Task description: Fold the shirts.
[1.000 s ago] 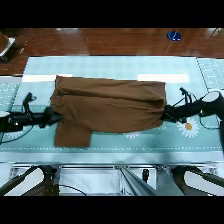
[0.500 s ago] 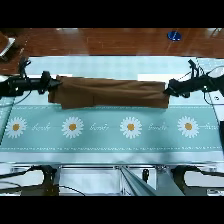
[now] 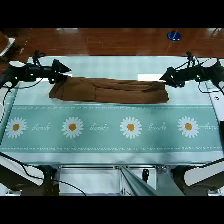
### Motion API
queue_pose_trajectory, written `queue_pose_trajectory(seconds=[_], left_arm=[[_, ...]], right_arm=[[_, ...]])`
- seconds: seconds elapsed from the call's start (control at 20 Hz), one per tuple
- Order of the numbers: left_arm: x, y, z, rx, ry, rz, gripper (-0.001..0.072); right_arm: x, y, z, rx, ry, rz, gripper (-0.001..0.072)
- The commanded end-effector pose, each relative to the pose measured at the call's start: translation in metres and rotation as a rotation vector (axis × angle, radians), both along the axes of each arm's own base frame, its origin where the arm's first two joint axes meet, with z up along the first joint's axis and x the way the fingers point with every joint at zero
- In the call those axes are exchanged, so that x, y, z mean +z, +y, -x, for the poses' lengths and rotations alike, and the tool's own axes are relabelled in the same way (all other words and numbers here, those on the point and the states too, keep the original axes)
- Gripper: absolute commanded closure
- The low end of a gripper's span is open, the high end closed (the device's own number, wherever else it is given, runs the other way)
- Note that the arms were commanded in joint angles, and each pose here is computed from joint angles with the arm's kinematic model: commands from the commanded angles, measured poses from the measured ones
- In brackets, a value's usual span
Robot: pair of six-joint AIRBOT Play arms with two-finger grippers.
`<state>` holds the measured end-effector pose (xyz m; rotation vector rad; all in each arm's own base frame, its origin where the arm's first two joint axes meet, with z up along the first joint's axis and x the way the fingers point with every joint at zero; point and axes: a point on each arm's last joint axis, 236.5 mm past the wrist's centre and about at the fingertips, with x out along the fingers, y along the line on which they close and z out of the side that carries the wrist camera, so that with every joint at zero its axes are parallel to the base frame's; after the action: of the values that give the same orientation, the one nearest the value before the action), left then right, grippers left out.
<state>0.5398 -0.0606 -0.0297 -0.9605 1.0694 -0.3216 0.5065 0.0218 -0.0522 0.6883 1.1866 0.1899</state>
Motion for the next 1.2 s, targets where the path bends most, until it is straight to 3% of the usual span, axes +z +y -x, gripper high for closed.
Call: queue_pose_trajectory(seconds=[0.0, 0.2, 0.3, 0.45, 0.7, 0.9, 1.0, 1.1, 1.15], left_arm=[[0.013, 0.040, 0.002, 0.014, 0.040, -0.033, 0.0199], [0.019, 0.157, 0.075, 0.053, 0.222, -0.378, 0.0199], [0.036, 0.169, 0.084, 0.111, 0.153, -0.441, 0.0199], [0.061, 0.136, 0.085, 0.159, -0.026, -0.464, 0.0199], [0.070, 0.048, 0.105, 0.022, -0.137, -0.483, 0.0199], [0.069, -0.004, 0.103, -0.082, -0.181, -0.480, 0.0199], [0.067, -0.022, 0.102, -0.113, -0.197, -0.480, 0.0199], [0.062, -0.039, 0.102, -0.145, -0.203, -0.478, 0.0199], [0.057, -0.046, 0.102, -0.161, -0.202, -0.477, 0.0200]], right_arm=[[0.011, -0.035, -0.001, -0.017, 0.001, 0.024, 0.0299], [0.011, -0.104, 0.055, -0.069, 0.169, 0.049, 0.0299], [0.003, -0.098, 0.059, -0.083, 0.185, 0.011, 0.0298], [-0.011, -0.069, 0.052, -0.061, 0.177, -0.010, 0.0295], [-0.031, -0.011, 0.044, 0.032, 0.196, -0.058, 0.0294], [-0.049, -0.003, 0.045, 0.038, 0.230, -0.026, 0.0294], [-0.051, 0.009, 0.050, 0.055, 0.259, -0.083, 0.0299], [-0.041, 0.037, 0.052, 0.126, 0.240, -0.183, 0.0345], [-0.036, 0.047, 0.052, 0.154, 0.224, -0.215, 0.0480]])
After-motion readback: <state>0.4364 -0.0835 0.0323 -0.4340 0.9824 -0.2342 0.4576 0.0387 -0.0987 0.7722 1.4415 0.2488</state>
